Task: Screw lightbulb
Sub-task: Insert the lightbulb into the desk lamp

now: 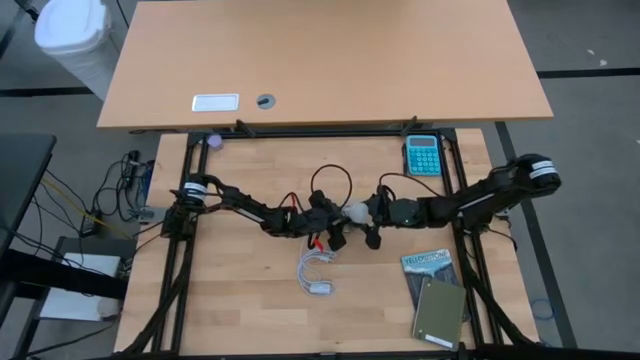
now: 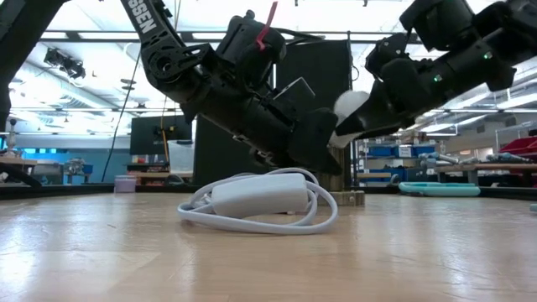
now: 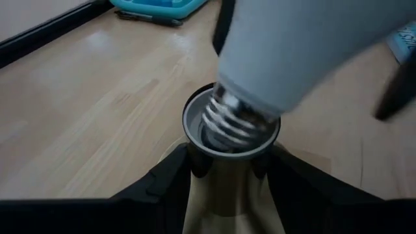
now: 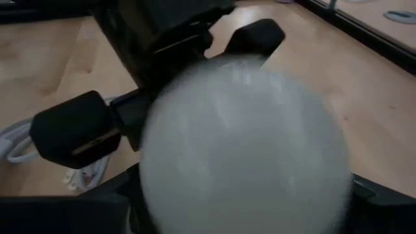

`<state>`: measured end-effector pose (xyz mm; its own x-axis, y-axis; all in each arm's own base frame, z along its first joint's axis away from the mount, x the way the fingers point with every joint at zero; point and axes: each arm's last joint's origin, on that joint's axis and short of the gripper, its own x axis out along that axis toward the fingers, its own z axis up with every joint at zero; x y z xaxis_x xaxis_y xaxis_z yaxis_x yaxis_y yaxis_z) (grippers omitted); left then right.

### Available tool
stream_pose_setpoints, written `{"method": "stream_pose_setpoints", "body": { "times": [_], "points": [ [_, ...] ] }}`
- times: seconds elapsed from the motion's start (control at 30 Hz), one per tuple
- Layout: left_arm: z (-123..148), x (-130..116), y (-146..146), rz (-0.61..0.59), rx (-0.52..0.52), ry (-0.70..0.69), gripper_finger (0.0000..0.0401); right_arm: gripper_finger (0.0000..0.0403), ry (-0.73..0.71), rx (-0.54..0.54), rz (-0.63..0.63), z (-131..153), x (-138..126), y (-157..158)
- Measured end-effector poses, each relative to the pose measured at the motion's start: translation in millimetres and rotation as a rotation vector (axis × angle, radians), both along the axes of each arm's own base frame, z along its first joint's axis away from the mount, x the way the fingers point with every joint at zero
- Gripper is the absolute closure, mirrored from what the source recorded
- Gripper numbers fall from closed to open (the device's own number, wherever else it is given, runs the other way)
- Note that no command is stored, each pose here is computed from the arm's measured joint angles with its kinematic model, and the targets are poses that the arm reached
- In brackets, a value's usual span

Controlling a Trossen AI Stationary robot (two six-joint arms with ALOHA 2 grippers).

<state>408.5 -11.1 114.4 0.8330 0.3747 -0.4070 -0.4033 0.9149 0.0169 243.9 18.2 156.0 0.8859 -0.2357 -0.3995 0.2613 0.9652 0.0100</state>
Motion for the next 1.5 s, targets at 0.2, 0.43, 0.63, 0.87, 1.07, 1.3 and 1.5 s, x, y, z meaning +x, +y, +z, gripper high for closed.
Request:
{"method": "stream_pose_setpoints", "body": {
  "times": [0.2,0.43,0.63,0.87,1.07,1.3,1.5],
  "points": [
    [0.8,0.8,-1.3,-0.035,0.002,-0.007,0.0213,0.0127,-0.001,0.015,0.032,3.6,0.8,-9.8],
    [0.8,0.9,-1.7,-0.047,0.007,-0.004,0.0213,0.0133,0.047,-0.008,0.079,10.1,21.4,-12.7],
    [0.2,0.8,-1.8,-0.053,0.005,0.005,0.0213,0.0139,0.190,-0.011,0.100,24.0,32.2,-16.5],
    [0.9,1.4,-2.6,-0.077,-0.004,-0.005,0.0213,0.0140,0.240,-0.009,0.088,32.0,36.1,-28.4],
    [1.1,1.6,-4.6,-0.107,0.004,-0.001,0.0213,0.0142,0.223,0.025,0.136,39.2,40.1,-31.1],
    [1.5,1.7,-4.1,-0.097,0.009,-0.005,0.0213,0.0143,0.257,0.008,0.137,36.8,38.4,-25.2],
    [1.6,1.7,-3.8,-0.090,0.012,-0.007,0.0213,0.0143,0.245,0.010,0.140,37.7,39.2,-25.3]
  ]
}}
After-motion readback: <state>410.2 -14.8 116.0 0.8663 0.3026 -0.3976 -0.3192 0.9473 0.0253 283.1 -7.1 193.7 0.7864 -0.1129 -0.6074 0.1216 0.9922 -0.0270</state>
